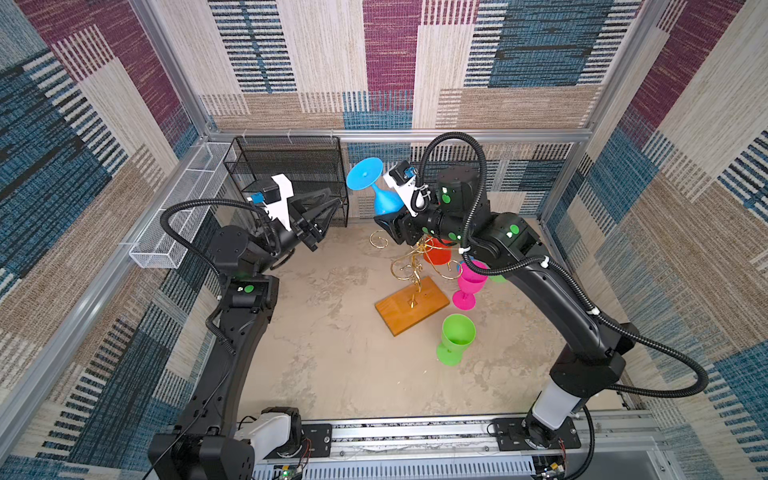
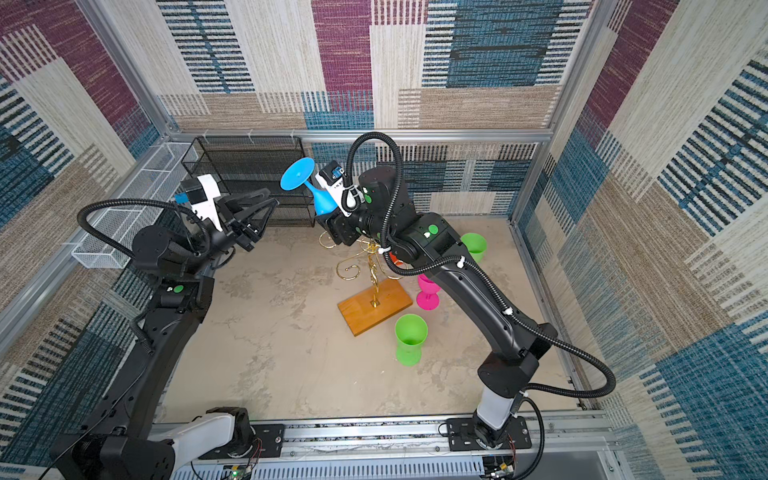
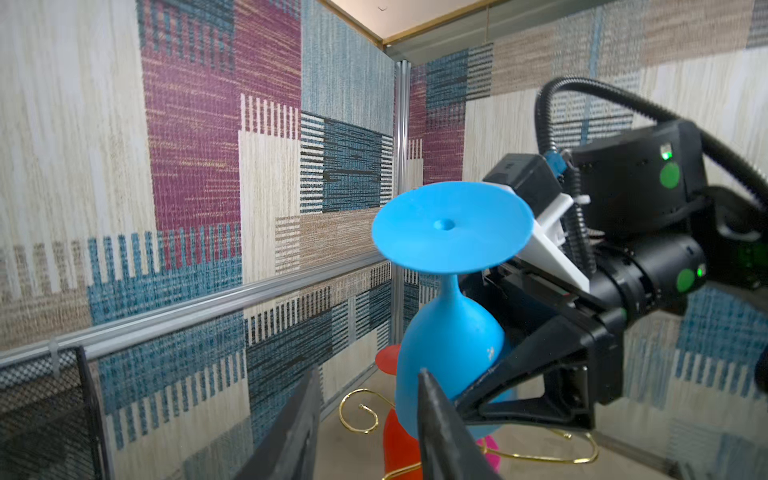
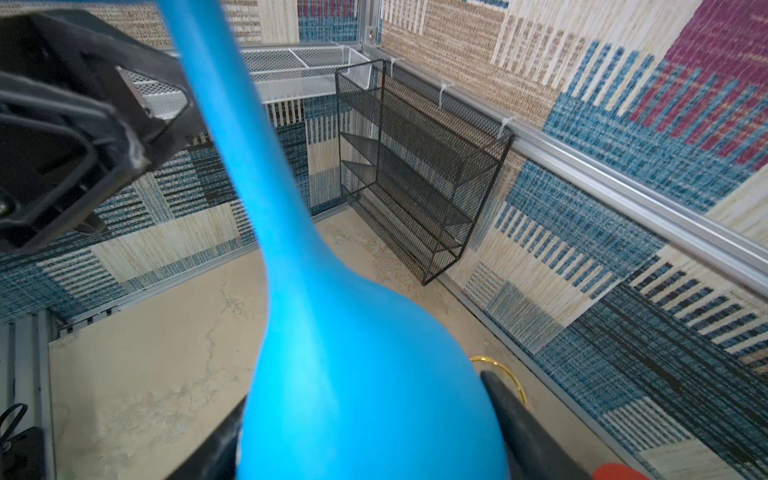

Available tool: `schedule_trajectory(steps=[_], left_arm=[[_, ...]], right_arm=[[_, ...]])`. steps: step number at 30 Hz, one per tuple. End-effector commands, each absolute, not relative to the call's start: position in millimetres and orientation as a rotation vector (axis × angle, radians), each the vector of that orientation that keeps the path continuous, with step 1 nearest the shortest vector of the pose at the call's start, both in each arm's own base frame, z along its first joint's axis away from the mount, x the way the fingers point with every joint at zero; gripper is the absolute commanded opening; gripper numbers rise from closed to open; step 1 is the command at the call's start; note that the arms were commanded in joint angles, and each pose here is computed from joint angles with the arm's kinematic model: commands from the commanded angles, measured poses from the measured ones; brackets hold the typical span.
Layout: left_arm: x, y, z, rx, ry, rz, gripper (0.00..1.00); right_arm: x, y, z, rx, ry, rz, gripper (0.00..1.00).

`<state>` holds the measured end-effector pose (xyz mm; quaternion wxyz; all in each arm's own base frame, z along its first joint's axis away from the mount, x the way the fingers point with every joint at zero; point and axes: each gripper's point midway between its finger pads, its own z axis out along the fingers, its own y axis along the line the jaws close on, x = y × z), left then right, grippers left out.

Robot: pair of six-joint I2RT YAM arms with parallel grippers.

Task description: Take the wine glass off the wine glass rack

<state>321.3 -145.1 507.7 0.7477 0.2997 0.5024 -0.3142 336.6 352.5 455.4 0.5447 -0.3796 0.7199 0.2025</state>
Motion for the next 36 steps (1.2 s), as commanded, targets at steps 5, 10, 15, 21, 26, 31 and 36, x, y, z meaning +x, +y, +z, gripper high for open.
schedule_trajectory(steps=[5, 10, 15, 21, 26, 31, 36], left_arm=[[317, -156, 505, 0.893, 0.864, -0.319, 0.43], [317, -159, 507, 0.914, 0.826, -0.255, 0.44], [317, -161, 512, 0.918, 0.799, -0.212, 0.45], [313, -165, 519, 0.934, 0.763, -0.186, 0.45], [310, -166, 523, 0.943, 0.738, -0.167, 0.41], [306, -167, 525, 0.959, 0.722, -0.140, 0.29], [305, -167, 525, 0.963, 0.721, -0.133, 0.10]], right_arm=[[326, 354, 445, -0.926, 1.772, 0.534, 0.46], [324, 361, 437, -0.954, 1.795, 0.537, 0.45], [321, 369, 432, -0.978, 1.810, 0.531, 0.44], [317, 376, 430, -1.000, 1.814, 0.527, 0.44], [317, 378, 430, -1.000, 1.816, 0.525, 0.43], [316, 379, 432, -0.997, 1.810, 0.534, 0.44], [314, 382, 434, -1.003, 1.800, 0.548, 0.47]])
